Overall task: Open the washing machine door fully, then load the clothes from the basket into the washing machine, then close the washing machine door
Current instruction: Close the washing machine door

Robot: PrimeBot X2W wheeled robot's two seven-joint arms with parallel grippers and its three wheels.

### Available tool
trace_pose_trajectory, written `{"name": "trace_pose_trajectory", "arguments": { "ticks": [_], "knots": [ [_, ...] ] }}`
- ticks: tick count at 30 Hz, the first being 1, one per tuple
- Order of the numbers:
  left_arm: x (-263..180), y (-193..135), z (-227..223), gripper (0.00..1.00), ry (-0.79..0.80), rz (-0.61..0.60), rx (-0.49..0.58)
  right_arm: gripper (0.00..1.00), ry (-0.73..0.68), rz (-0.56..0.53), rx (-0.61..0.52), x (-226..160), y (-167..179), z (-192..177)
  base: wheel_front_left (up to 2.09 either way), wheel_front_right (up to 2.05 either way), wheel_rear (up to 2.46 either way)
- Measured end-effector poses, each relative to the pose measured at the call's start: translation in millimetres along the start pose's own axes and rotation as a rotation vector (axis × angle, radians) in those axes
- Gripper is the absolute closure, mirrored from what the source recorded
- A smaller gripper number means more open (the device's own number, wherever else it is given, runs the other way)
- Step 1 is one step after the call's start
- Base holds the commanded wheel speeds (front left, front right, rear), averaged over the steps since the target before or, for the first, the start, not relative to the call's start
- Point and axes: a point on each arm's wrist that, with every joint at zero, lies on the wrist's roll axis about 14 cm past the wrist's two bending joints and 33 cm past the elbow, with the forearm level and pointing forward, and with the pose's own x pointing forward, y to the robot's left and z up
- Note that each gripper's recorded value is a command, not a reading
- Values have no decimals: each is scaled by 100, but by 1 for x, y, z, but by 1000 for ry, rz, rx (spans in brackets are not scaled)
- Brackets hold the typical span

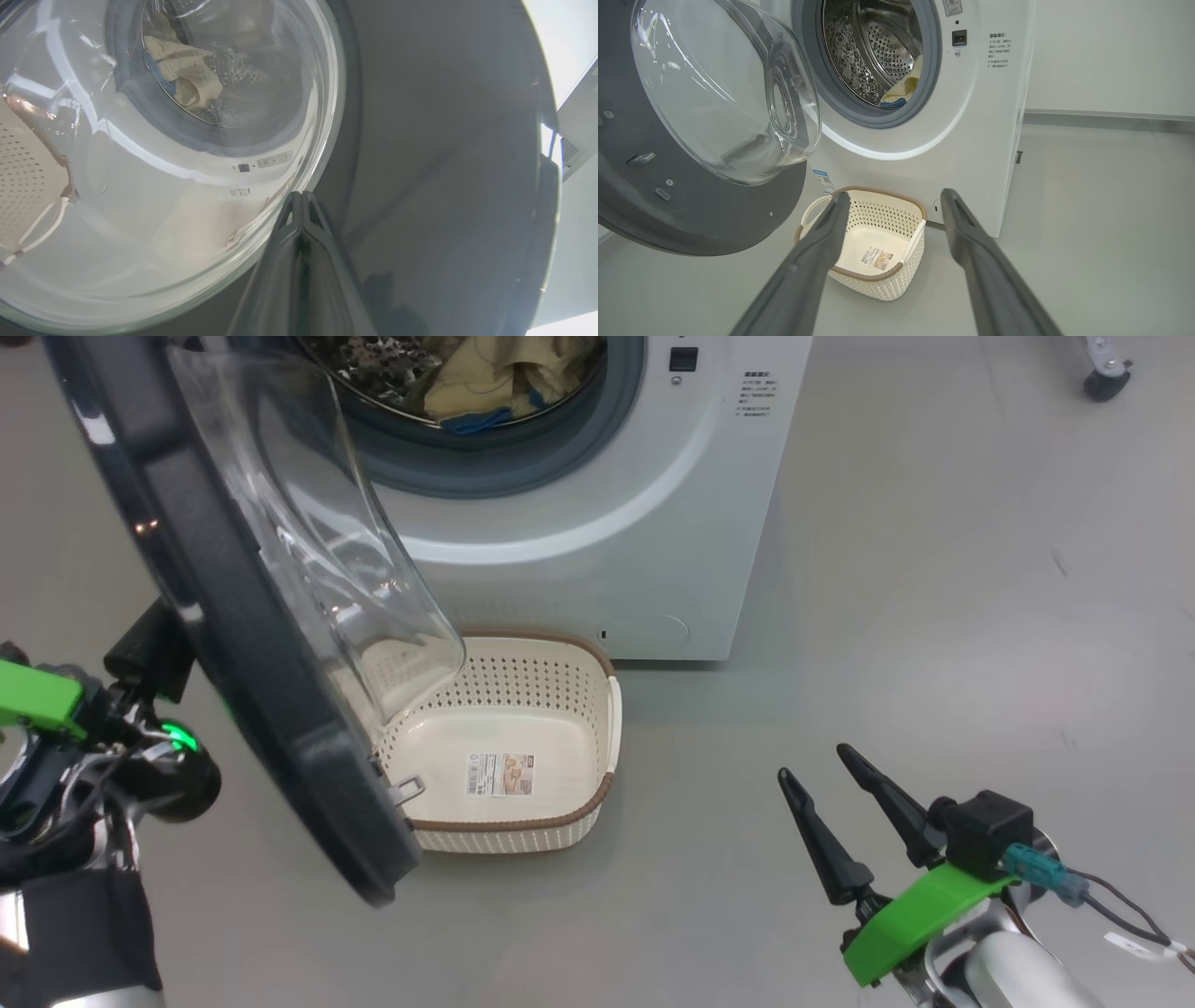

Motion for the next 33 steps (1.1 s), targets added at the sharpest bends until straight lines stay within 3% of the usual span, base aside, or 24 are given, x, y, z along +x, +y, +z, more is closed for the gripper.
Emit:
{"name": "trace_pose_trajectory", "arguments": {
  "ticks": [5,14,23,33],
  "knots": [
    [19,2,-22,100,30,-19,-36,0,0,-32,1,-6,-9,0,0,0,0],
    [56,0,-17,100,-105,-41,-26,0,19,-82,12,-10,-25,-7,0,0,0],
    [93,2,-56,100,-21,-67,-66,0,22,-128,22,-10,-39,-9,0,0,0],
    [120,13,-60,100,-76,-74,-102,0,33,-183,25,-12,-58,-13,0,0,0]
  ]
}}
